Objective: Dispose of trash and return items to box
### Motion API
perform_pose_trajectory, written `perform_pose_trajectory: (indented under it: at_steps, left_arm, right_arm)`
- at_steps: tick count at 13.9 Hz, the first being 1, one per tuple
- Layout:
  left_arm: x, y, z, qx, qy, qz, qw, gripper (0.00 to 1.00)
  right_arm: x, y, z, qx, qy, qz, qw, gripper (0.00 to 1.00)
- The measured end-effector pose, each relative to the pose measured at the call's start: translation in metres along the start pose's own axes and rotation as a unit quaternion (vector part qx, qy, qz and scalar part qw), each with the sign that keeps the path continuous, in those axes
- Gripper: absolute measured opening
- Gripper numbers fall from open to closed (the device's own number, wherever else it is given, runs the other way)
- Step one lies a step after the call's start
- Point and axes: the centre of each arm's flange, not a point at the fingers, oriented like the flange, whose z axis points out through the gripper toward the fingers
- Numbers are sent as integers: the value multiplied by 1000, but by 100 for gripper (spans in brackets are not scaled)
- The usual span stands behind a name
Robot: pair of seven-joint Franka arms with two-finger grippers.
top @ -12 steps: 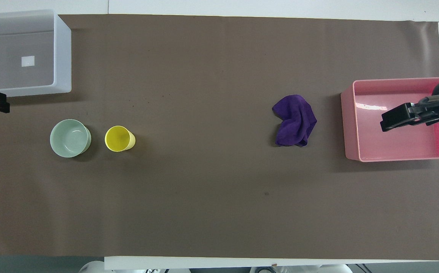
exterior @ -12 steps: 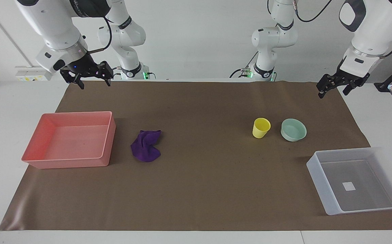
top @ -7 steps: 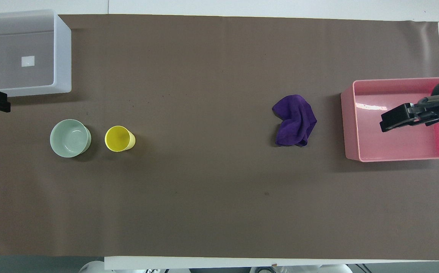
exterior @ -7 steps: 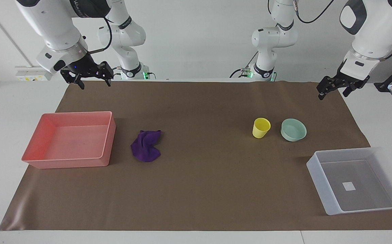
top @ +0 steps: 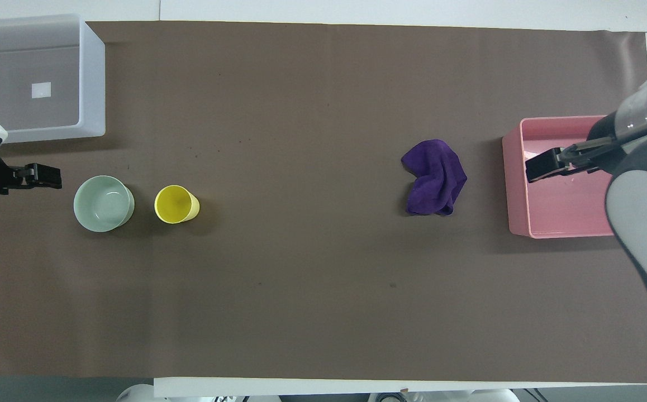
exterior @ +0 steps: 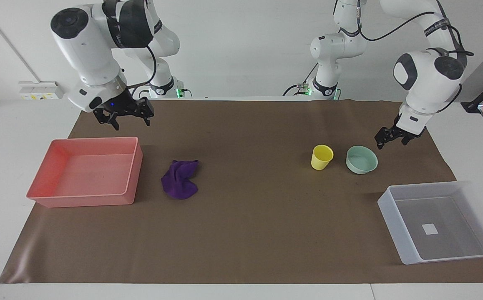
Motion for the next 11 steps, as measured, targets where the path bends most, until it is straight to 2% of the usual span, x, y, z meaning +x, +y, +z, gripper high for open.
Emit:
perform_pose_trajectory:
  at_steps: [3, 7, 11]
  left_arm:
    - [-16, 7, 51, -4, 12, 6, 1000, 100]
    - [-23, 12, 83, -10, 38, -7, 999, 53]
    - [-23, 13, 83, -12, 47, -11, 999, 8]
  right_arm:
    - [21, -34, 61, -1, 17, 0, 1000, 97]
    - [36, -48, 142, 0, 38, -8, 999, 94]
    - [38, -54, 188, 0, 29, -13, 999, 91]
